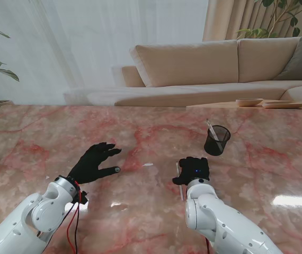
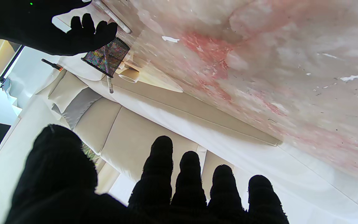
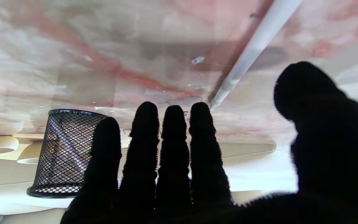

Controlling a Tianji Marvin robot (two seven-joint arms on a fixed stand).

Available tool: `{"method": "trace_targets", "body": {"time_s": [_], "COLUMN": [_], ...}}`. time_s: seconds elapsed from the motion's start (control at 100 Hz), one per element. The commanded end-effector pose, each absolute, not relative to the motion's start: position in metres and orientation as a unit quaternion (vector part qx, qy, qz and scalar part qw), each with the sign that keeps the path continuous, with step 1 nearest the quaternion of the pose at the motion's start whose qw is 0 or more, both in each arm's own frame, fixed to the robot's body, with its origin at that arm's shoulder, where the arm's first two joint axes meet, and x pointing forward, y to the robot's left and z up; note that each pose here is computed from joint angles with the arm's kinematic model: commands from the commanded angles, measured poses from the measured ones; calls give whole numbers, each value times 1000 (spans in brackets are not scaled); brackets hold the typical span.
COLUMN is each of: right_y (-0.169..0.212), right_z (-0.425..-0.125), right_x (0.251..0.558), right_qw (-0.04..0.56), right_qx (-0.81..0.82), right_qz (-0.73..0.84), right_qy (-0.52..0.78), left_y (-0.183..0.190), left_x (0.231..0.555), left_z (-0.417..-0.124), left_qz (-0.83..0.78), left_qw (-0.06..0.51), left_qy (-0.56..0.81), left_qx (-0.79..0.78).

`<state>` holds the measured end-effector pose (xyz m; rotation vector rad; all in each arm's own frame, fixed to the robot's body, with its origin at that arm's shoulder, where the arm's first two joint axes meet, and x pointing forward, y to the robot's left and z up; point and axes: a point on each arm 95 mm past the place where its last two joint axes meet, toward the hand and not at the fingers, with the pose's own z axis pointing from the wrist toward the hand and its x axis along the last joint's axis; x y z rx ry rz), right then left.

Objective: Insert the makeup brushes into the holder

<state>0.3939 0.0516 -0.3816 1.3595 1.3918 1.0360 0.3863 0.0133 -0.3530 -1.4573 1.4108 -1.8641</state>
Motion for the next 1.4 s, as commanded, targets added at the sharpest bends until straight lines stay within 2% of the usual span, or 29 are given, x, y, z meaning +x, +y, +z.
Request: {"method": "trace_targets", "body": {"time_s": [0.0, 0.61, 0.98, 1.39], "right_y": [52, 61, 51, 58], "right_z": [-387, -394, -390, -398], "right_x": [394, 397, 388, 385], "right_qw": [448, 420, 456, 456], "right_qx": [560, 543, 522, 533], "right_qz": [410, 445, 423, 427], "right_qy": [563, 574, 584, 570], "left_y": [13, 16, 16, 16], "left_x": [384, 384, 383, 383], "left_z": [-355, -353, -353, -353], "left_qz": [-661, -658, -657, -658], "left_qw": [193, 197, 196, 198], "left_qy": [504, 506, 508, 506], "left_qx": [-521, -522, -521, -522]}}
